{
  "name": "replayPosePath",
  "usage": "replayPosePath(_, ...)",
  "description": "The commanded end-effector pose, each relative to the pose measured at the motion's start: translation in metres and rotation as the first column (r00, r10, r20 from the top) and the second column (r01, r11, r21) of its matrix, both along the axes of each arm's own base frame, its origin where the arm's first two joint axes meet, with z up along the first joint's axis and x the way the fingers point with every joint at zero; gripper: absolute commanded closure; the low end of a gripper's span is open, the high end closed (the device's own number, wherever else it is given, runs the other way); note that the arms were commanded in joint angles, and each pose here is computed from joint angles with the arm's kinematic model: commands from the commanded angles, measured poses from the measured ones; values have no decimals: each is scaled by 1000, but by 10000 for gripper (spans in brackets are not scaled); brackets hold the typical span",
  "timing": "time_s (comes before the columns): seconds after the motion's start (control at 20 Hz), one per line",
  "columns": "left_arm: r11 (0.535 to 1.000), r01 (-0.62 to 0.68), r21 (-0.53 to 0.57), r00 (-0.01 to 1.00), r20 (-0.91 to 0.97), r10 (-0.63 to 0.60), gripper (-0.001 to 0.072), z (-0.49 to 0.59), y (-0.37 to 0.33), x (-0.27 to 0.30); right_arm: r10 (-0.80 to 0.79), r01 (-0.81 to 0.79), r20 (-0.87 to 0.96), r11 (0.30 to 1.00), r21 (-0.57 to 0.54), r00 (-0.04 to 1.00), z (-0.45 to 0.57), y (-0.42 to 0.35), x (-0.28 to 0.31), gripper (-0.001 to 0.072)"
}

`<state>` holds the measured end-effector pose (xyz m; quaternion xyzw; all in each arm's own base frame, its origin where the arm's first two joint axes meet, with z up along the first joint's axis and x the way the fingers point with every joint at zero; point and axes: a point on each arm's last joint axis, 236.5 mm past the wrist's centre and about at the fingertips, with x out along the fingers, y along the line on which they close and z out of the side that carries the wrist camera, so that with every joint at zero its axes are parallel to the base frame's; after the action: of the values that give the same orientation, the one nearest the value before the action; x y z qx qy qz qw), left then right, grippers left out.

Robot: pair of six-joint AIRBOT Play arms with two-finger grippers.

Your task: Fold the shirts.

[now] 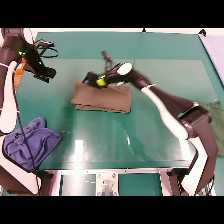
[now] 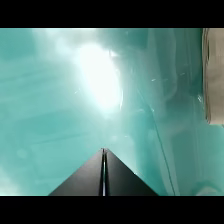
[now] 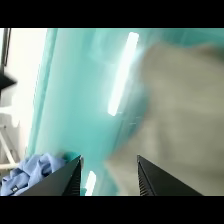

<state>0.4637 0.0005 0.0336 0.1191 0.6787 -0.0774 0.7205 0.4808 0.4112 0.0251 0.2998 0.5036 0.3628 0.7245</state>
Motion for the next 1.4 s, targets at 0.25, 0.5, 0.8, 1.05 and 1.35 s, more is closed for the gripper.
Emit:
replayPosePath(0.25,1000,-7,-22,1000,-8,7,677,0,-1,-2,-225,122,-260,925,-361,939,-25,-266,-31,232)
replayPosePath(0.5,999,-23,-38,1000,-2,23,677,0,-5,-1,-270,191,-436,957,-216,859,-112,-227,-69,144)
replayPosePath(0.8,999,-23,-40,1000,-4,23,677,0,-5,-1,-183,185,-405,982,-36,896,-106,-145,-38,680)
replayPosePath(1.05,998,-20,-66,1000,-23,19,677,0,-11,-6,-277,289,-140,955,72,951,45,-223,18,697)
replayPosePath(1.35,990,-21,-138,1000,-23,18,677,1,-29,-5,-622,623,36,781,-47,782,159,-462,-29,697)
